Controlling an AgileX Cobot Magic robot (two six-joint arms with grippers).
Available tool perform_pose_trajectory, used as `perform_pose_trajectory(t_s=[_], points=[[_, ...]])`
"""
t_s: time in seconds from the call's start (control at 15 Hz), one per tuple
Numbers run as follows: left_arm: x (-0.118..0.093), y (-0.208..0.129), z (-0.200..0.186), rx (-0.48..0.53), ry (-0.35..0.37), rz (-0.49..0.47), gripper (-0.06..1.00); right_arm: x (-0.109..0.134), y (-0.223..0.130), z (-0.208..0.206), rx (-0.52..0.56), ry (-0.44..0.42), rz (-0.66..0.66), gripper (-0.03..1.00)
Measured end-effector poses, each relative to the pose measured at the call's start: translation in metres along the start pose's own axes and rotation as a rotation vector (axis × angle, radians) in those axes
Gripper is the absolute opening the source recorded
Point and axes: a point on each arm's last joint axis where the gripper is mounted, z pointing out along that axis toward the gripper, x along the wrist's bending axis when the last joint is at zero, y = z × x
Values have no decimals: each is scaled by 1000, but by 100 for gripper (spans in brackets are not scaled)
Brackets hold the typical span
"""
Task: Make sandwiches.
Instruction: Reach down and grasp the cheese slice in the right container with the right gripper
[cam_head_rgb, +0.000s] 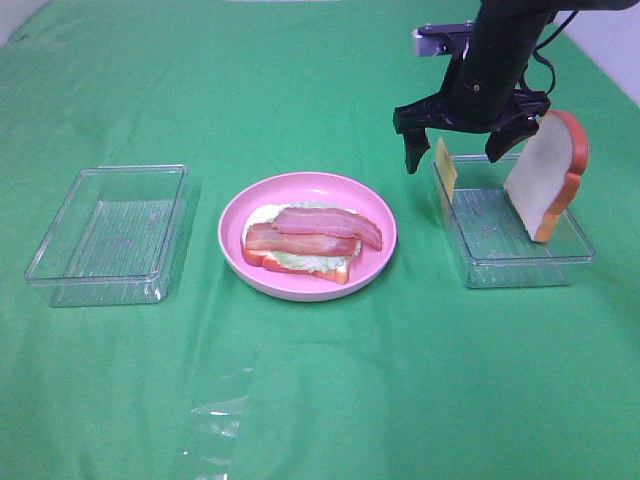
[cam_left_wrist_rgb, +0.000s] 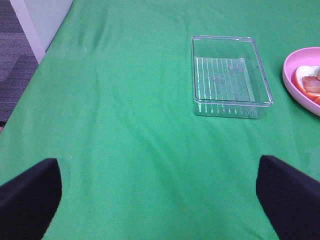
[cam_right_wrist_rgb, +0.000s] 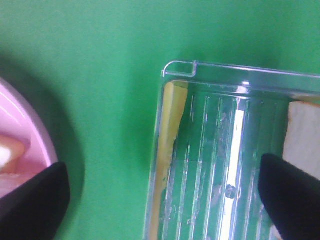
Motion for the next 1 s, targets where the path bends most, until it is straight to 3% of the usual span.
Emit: perform_pose_trajectory(t_s=[1.0], points=[[0,0,0,0,0,0,98,2,0,15,7,7,2,87]])
